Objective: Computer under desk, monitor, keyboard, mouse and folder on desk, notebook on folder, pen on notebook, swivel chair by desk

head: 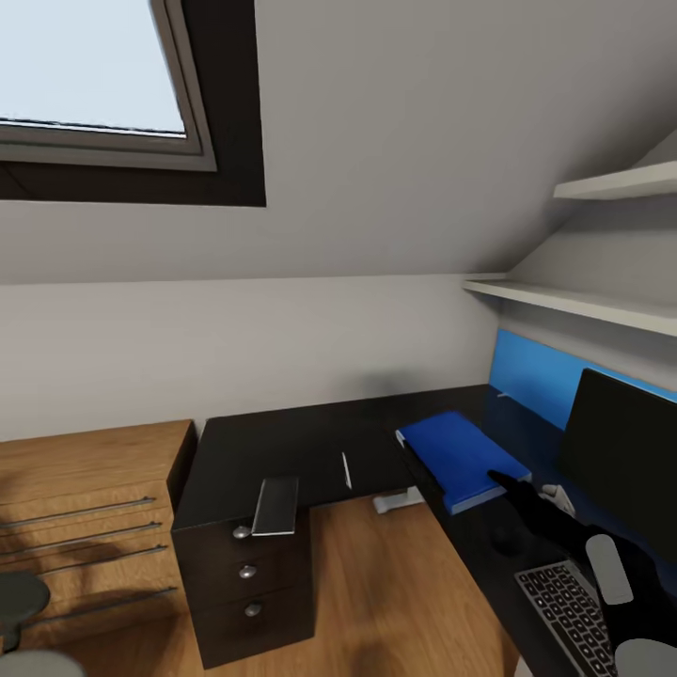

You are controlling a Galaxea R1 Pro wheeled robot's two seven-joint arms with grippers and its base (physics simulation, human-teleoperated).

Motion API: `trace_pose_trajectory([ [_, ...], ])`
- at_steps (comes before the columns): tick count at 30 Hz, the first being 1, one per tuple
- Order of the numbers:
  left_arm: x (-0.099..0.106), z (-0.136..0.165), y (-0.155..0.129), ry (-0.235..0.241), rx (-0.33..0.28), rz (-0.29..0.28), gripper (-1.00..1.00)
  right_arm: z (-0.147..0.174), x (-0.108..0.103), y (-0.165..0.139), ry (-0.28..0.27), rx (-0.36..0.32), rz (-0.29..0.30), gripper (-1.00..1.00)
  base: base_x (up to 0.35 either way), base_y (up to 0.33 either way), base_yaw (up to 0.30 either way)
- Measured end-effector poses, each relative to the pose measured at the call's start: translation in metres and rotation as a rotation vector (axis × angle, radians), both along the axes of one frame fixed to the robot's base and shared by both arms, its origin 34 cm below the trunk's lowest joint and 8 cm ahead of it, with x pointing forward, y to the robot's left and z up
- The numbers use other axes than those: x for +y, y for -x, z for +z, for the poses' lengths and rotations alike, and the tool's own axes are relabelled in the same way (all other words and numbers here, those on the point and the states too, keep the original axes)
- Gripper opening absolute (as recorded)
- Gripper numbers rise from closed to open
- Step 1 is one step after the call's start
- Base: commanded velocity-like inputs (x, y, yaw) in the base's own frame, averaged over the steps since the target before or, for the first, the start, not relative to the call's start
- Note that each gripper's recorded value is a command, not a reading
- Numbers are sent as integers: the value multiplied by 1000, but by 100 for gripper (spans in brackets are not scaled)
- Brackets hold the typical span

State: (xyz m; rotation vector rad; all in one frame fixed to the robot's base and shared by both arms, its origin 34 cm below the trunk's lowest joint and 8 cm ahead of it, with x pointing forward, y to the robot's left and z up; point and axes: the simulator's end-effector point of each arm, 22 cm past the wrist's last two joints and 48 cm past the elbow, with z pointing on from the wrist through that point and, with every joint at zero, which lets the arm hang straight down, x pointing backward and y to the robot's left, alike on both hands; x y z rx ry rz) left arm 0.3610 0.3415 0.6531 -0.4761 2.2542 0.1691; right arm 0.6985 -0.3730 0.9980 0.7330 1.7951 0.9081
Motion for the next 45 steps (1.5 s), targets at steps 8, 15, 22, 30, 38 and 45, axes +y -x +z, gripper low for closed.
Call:
trace_pose_trajectory([
  [8, 0, 0, 0, 0, 0, 0, 100, -1, 1, 0, 0, 2, 1, -100, 173, -106, 0],
  [15, 0, 0, 0, 0, 0, 0, 100, -28, 3, 6, -20, 67, 0, -100, 16, -8, 0],
  [22, 0, 0, 0, 0, 0, 0, 100, -46, -5, 10, -28, 125, -35, -100, 5, -1, 0],
  [30, 0, 0, 0, -1, 0, -1, 100, -54, -20, 15, -42, 157, -88, -100, 161, 0, 0],
  [38, 1, 0, 0, -2, 0, -1, 100, -52, -21, 15, -47, 150, -93, -100, 49, -3, 0],
  [45, 1, 0, 0, -2, 0, 0, 100, -52, -20, 15, -49, 150, -92, -100, 128, -85, 0],
])
